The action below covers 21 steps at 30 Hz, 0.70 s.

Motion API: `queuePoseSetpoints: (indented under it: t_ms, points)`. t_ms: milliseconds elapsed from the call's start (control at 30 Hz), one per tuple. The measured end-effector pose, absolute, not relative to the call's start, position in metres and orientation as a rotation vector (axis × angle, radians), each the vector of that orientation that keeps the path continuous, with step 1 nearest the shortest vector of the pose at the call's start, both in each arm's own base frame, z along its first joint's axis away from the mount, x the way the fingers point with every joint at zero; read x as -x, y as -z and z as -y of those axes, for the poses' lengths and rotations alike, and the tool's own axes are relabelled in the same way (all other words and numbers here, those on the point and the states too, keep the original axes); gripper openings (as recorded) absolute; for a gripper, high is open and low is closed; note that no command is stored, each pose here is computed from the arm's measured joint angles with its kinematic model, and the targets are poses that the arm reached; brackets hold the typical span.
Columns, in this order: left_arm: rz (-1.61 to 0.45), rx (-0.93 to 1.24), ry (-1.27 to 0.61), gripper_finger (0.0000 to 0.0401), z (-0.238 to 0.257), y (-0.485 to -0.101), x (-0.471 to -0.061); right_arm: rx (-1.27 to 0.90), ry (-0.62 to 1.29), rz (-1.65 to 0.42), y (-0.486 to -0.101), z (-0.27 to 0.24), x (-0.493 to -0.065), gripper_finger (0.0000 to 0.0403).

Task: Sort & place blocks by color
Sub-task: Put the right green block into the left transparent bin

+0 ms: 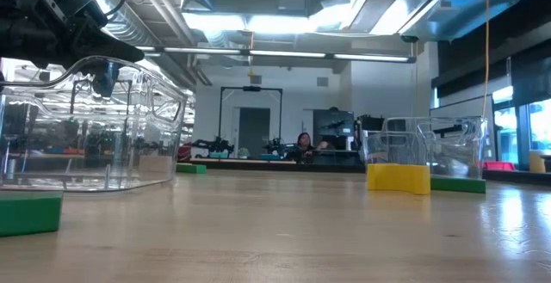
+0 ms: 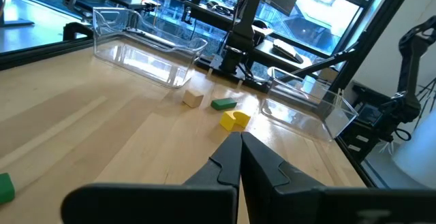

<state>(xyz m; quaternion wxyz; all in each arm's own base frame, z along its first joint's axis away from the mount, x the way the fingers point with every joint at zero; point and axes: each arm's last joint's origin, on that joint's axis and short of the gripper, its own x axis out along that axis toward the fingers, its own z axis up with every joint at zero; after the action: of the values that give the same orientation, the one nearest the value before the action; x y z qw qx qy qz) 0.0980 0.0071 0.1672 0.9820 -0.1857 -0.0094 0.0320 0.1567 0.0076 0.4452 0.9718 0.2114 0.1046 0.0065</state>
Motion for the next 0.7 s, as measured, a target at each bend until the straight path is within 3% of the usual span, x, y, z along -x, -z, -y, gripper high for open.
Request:
queuePoseSetpoints:
  t_ms: [167,400,700]
  points:
    - [0.019,0.374,-0.065,0.0000,-0.007,-0.167,-0.098,-0.558,-0.015,-0.604,-0.427,-0.017,-0.171,0.0246]
    - [0.018,0.374,-0.065,0.0000,-0.007,-0.167,-0.098,-0.652,0.175,-1.176,-0.360,-0.044,-0.189,0.0249]
    - [0.019,0.374,-0.065,0.0000,-0.007,-0.167,-0.098,-0.713,0.478,-1.353,-0.247,-0.067,-0.222,0.0247]
